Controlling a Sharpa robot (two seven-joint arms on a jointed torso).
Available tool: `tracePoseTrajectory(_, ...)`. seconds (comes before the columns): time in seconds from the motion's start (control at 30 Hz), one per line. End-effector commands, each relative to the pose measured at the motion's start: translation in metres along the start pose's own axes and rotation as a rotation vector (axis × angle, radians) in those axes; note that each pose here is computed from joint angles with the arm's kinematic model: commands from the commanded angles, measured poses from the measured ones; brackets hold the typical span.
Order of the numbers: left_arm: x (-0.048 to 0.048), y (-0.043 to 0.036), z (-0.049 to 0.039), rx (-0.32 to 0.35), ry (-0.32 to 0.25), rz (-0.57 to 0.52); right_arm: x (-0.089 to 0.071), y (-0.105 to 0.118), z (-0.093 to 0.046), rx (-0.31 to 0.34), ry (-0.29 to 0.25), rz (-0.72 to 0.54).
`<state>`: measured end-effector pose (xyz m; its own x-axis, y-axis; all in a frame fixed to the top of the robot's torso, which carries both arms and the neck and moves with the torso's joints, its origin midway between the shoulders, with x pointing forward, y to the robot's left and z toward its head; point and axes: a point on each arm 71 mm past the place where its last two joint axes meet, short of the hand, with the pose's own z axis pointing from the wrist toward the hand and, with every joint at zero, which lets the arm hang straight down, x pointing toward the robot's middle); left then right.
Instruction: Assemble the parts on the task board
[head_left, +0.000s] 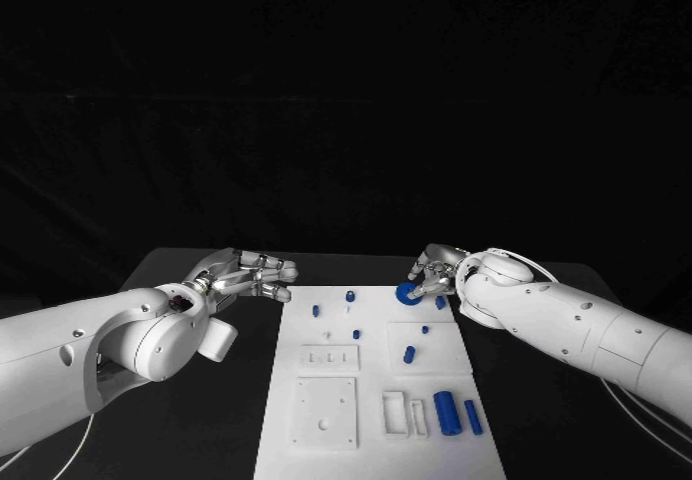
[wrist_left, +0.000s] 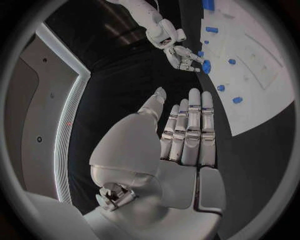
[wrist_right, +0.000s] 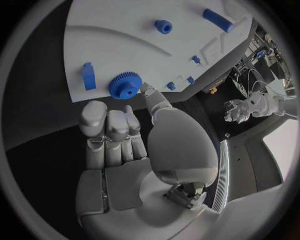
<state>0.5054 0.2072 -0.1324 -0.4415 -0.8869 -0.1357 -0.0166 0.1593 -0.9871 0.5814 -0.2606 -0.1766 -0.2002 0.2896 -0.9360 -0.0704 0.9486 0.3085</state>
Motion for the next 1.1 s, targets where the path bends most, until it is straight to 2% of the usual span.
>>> tracePoseTrajectory(0.03,0.0027,-0.0017,0.0006,0.011,0.021,0.004,0.0,-0.001,0.001,0.013,-0.015,-0.017)
tracePoseTrajectory(0.47,0.0029,-0.0016,0.0003,0.01,0.024,0.005,0.006,0.0,0.005,0.028,-0.001,-0.034)
tracePoseTrajectory(1.1,0.004,-0.0017,0.0021,0.012,0.029,0.013,0.017,0.002,0.009,0.038,0.064,-0.06)
